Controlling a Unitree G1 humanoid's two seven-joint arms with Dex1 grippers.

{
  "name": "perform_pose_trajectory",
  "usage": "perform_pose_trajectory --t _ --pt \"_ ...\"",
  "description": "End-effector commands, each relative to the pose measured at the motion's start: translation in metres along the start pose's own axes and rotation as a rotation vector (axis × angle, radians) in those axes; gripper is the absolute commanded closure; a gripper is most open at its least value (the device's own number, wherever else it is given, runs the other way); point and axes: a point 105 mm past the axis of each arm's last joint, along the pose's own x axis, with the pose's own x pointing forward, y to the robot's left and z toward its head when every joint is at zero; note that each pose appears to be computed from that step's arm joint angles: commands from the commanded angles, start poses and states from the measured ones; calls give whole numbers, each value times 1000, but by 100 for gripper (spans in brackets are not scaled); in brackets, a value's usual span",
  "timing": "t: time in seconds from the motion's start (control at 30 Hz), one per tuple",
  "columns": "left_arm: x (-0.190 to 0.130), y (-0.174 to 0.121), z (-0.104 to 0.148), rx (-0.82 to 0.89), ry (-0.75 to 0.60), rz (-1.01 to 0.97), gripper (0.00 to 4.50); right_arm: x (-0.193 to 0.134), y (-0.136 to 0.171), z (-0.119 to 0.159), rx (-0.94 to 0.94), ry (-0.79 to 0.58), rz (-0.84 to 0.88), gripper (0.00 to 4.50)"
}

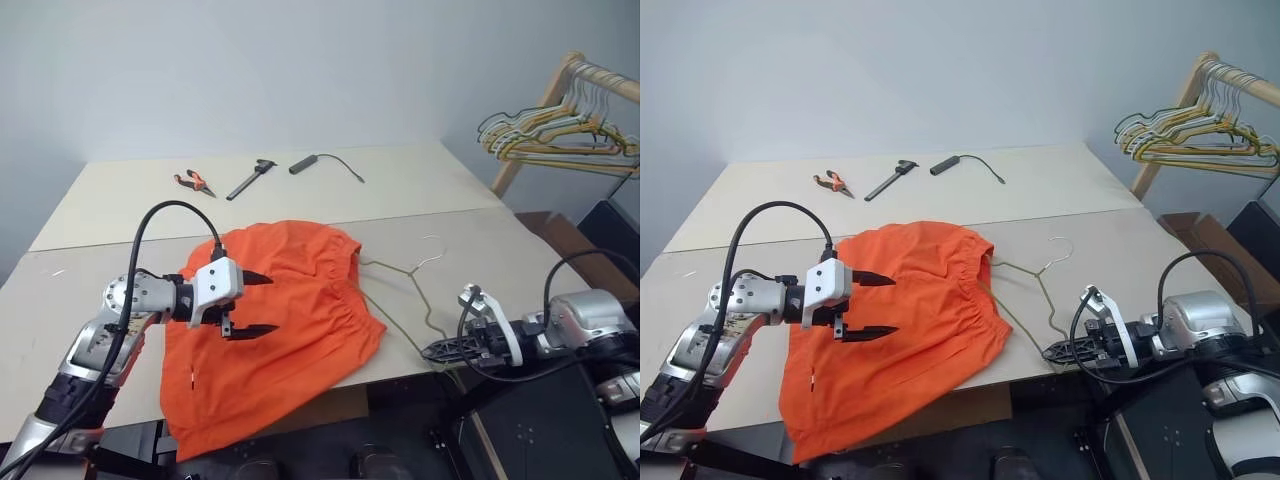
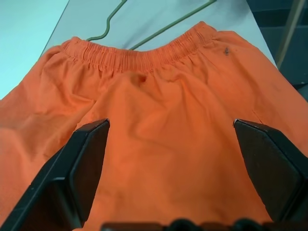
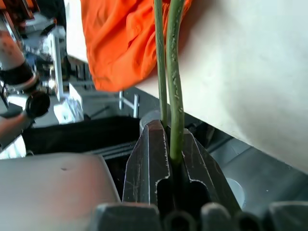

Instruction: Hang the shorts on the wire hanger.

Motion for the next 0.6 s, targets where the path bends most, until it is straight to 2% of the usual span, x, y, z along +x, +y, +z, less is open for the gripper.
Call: perform_pose_trajectory --t 0.03,0.33,0.6 --pt "-2 3 8 41 -5 20 2 1 7 18 -63 -2 1 450" --pt "0 2 10 39 -13 25 2 3 -2 45 -100 -28 -59 450" --pt "2 2 11 43 -16 24 2 8 9 69 -147 -49 -26 450"
